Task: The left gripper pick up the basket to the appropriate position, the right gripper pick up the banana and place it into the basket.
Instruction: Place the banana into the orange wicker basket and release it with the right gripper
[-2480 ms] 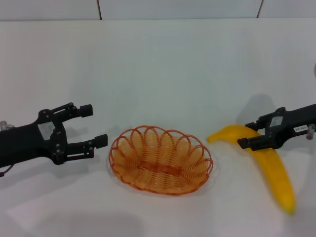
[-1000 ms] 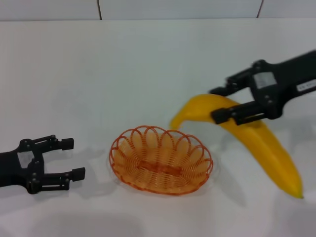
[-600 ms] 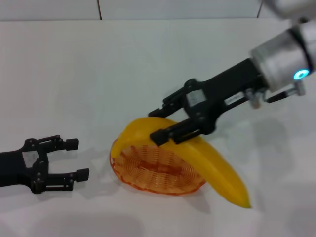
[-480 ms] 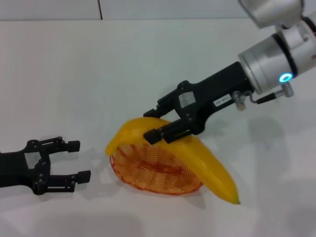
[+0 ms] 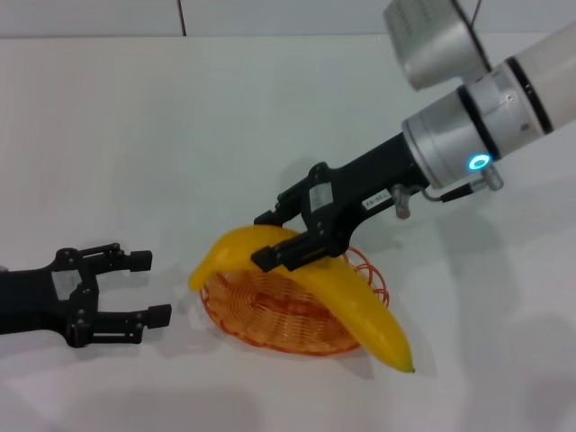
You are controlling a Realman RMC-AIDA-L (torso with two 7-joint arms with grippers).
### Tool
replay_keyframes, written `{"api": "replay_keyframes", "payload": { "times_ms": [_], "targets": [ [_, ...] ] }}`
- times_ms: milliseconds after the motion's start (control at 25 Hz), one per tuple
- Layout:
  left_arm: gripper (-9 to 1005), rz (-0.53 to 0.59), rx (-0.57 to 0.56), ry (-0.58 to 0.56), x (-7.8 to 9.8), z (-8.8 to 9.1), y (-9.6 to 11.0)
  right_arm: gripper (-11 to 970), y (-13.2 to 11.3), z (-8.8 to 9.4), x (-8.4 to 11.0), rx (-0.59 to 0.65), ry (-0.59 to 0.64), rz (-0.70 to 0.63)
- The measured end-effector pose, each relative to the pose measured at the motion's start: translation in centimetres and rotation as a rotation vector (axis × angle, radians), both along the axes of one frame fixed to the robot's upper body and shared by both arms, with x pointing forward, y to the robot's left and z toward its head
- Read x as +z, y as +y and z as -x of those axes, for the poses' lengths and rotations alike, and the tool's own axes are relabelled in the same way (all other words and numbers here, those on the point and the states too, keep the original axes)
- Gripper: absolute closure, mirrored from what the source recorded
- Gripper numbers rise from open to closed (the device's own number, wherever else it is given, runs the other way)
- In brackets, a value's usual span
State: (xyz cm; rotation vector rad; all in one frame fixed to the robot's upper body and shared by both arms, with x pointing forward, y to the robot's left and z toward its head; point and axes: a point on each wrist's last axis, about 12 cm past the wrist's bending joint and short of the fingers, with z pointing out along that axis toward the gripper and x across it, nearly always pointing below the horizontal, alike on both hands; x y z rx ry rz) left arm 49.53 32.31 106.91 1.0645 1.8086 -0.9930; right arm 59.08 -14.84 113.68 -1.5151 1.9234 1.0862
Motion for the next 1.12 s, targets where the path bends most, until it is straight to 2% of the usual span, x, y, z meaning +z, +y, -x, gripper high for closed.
{"api": "replay_keyframes", "payload": {
  "times_ms": [240,480,680,720,920,1120],
  "targets": [
    [104,0.001,-0.001,0.011,0.1,-0.2,-0.2,366,0.8,0.3,-1.0,0.020,-0.001,0.033],
    [105,0.000,0.000,0.013,0.1,-0.2,-0.1,357,1.4,0.5,-0.9,0.032,-0.001,0.009],
    [106,-0.001,0.001,0.014,0.0,-0.1,-0.1,176,1.1,0.5,-0.7,0.031,0.000,0.004],
    [106,-0.001,0.002,0.015,0.0,-0.1,-0.1,140,1.0,0.5,-0.7,0.032,0.001,0.002],
    [107,-0.001,0.005,0.018,-0.1,0.0,0.0,129,0.0,0.7,0.1,0.033,-0.011,-0.030],
    [108,0.000,0.004,0.018,-0.1,0.0,-0.1,136,-2.7,1.6,0.8,0.043,-0.046,-0.110]
  ]
}}
